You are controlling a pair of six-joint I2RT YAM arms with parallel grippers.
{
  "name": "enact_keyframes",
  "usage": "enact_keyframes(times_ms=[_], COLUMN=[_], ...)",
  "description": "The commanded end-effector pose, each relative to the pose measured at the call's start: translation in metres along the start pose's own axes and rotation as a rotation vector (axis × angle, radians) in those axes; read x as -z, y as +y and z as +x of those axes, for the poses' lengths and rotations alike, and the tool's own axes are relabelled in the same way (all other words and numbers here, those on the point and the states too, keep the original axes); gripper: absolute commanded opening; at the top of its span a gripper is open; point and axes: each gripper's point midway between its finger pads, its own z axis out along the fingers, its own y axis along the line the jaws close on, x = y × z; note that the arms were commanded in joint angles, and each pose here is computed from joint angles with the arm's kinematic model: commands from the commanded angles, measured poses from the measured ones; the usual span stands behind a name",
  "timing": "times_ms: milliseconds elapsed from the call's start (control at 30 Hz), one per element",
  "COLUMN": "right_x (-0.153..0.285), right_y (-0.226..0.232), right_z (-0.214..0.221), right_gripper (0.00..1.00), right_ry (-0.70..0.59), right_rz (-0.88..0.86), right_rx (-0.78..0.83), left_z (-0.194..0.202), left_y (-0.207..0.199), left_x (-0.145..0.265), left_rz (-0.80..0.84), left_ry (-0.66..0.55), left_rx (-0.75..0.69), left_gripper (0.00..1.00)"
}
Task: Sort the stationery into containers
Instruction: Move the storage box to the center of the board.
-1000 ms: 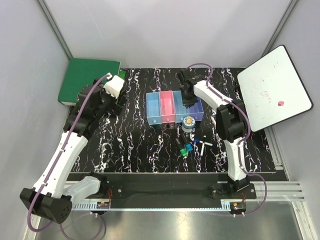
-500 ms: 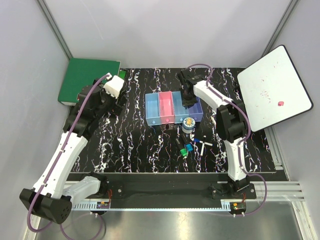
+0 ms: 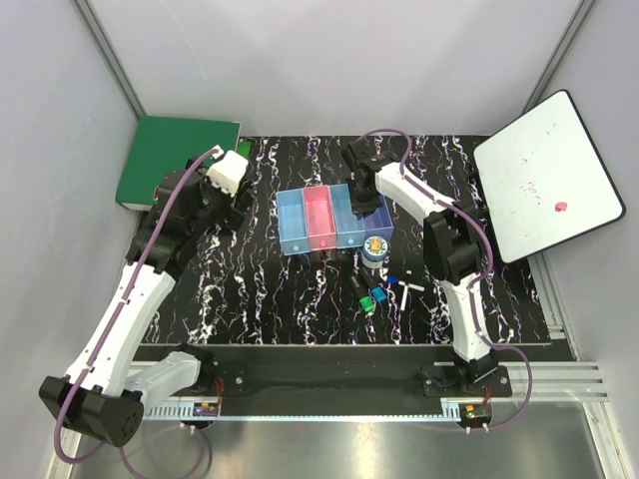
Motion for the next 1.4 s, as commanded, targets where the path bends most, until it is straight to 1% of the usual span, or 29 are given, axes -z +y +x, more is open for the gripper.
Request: enact_keyframes(times_ms=[0,367,800,1000,1133,1267,1300,1333,1367], right_x=[-0.003,-0.013,-0.009,-0.007,-0.003,-0.002,-0.002,-0.001,-0.001], right_y=[0.015,0.015,-0.024,-0.044,-0.045,-0.036,-0.034,-0.029,-0.028], right_z=[0.001,0.012,0.02,0.027,0.027,0.026,0.025,0.022,0.018], right_gripper=[0.0,0.0,0.0,0.0,0.0,0.0,0.03,0.2,0.32], right_ry=[0.014,0.056,0.072,0.084,0.082,0.087,0.086,0.084,0.072], right_rz=[-0.029,-0.013,0.074,0.112,0.101,0.05,0.037,0.008,-0.002], right_rx=[-0.024,-0.08,-0.144,-0.181,-0.184,-0.182,-0.172,-0.165,-0.149], left_z=[-0.022,-0.026,-0.028,-0.032,-0.034,-0.036,-0.036,-0.034,-0.034], left_y=[0.005,0.007,0.007,0.002,0.001,0.001,0.001,0.001,0.0], left_x=[0.007,0.005,-0.003,-0.008,-0.01,-0.011,-0.01,-0.012,-0.011], left_rz=[-0.013,-0.015,-0.007,0.025,0.029,0.033,0.031,0.029,0.03], left_ry=[-0.092,-0.098,-0.09,-0.102,-0.103,-0.106,-0.107,-0.099,-0.1], left_rx=[-0.011,-0.041,-0.04,-0.042,-0.042,-0.046,-0.045,-0.046,-0.045], left_gripper=[0.99,0.99,0.99,0.99,0.99,0.99,0.99,0.99,0.99])
